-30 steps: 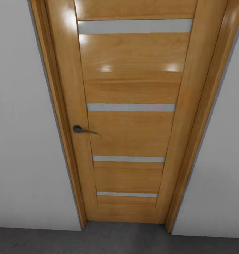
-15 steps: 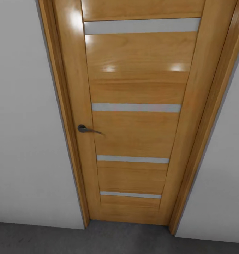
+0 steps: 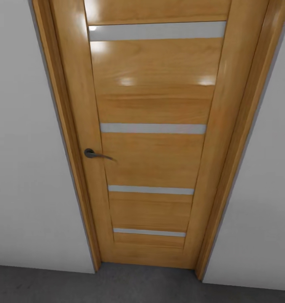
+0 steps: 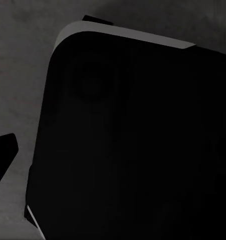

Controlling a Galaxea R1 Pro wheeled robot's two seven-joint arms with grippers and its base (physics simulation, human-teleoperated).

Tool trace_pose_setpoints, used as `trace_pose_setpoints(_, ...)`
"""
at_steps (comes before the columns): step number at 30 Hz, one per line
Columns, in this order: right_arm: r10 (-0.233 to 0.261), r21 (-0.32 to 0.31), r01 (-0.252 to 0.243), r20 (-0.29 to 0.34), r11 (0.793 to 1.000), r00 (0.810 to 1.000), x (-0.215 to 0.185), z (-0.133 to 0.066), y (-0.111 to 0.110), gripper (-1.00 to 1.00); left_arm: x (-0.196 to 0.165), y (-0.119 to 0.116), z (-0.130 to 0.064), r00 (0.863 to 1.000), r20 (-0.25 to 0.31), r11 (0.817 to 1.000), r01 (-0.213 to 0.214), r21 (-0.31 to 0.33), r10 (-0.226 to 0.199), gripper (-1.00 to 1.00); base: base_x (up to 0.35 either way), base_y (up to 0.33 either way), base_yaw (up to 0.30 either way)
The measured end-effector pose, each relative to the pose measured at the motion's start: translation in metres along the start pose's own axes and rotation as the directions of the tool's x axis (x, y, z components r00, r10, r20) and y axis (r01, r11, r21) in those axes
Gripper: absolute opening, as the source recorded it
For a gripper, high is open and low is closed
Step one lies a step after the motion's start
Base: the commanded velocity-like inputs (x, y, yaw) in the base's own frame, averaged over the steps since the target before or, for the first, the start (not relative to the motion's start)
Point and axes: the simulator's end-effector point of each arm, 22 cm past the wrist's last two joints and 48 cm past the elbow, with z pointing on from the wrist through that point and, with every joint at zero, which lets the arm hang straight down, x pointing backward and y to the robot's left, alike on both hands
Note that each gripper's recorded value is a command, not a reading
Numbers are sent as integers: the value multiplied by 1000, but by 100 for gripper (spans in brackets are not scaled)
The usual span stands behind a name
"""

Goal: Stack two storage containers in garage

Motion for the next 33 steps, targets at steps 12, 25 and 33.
trace_pose_setpoints(12,-1,-1,1,-1,1000,1000,0,0,1,100,0,1,0,1000,0,1000,0,-1,0,100,0,-128,0)
trace_pose_setpoints(25,0,-1,0,-1,1000,1000,0,0,1,100,0,1,0,1000,0,1000,1,-2,-1,100,0,-1,0)
trace_pose_setpoints(33,0,-1,0,1,1000,1000,0,0,1,100,0,1,0,1000,1,1000,1,-2,-1,100,0,0,0)
